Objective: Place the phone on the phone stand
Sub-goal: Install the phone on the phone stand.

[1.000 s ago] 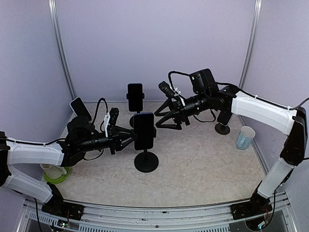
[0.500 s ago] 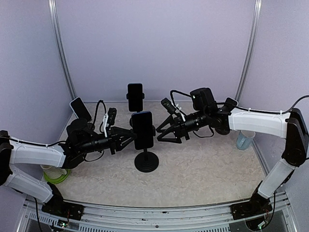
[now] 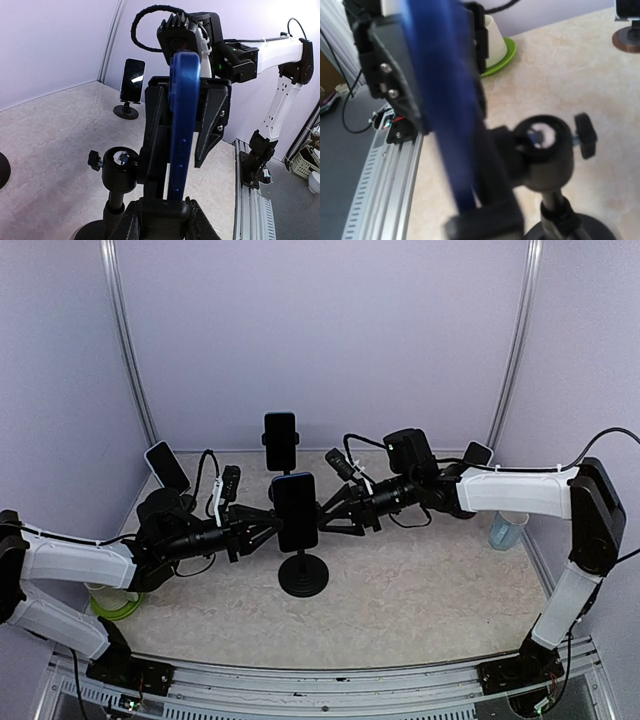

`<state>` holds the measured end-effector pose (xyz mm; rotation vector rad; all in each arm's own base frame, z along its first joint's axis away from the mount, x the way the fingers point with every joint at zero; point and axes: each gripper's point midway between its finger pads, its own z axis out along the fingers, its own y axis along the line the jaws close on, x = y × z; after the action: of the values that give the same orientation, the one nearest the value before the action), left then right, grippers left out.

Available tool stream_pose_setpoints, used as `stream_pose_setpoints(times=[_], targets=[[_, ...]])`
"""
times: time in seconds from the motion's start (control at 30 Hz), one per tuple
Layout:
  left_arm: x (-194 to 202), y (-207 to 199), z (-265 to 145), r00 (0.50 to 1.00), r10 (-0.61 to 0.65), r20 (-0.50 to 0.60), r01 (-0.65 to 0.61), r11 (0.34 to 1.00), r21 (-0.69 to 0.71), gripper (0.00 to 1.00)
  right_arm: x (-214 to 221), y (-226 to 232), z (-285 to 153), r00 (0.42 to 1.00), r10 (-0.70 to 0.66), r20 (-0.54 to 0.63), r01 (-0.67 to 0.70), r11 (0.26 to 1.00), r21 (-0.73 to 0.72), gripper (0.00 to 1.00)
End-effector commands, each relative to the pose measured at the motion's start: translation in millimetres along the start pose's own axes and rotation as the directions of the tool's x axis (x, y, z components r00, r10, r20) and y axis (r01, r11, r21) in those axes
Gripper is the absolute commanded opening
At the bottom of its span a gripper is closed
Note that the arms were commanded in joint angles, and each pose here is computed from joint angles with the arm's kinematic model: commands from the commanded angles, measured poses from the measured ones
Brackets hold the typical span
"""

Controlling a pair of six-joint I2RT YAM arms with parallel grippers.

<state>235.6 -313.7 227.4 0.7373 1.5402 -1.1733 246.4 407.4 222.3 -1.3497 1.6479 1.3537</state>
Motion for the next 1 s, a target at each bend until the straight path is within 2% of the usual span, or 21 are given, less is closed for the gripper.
stream_pose_setpoints(times=[0.0, 0.07, 0.4, 0.67, 0.83, 0.97], targets=[[-16, -17, 1, 0.999, -0.011, 0.051, 0.008, 0.997, 0.075, 0.00, -15, -3, 4, 1.000, -0.013, 0.025, 0.014, 0.999, -0.030, 0.44], [-16, -17, 1, 0.999, -0.012, 0.050, 0.008, 0.997, 0.074, 0.00, -16, 1, 5, 1.000, -0.006, 0.029, 0.008, 0.998, -0.063, 0.40], [-14, -14, 2, 0.999, -0.021, 0.038, 0.018, 0.998, 0.060, 0.00, -24, 24, -2, 0.996, -0.060, 0.067, 0.070, 0.985, -0.157, 0.37], [-12, -14, 4, 0.999, -0.023, 0.031, 0.021, 0.998, 0.063, 0.00, -22, 28, 2, 0.998, -0.023, 0.063, 0.036, 0.975, -0.217, 0.19], [-11, -13, 5, 0.998, -0.059, 0.015, 0.058, 0.997, 0.048, 0.00, -17, 30, 1, 0.999, 0.023, 0.049, -0.011, 0.971, -0.238, 0.03], [-9, -16, 6, 0.998, -0.070, 0.004, 0.070, 0.996, 0.049, 0.00, -7, 36, 3, 0.999, 0.041, 0.031, -0.031, 0.966, -0.258, 0.00]])
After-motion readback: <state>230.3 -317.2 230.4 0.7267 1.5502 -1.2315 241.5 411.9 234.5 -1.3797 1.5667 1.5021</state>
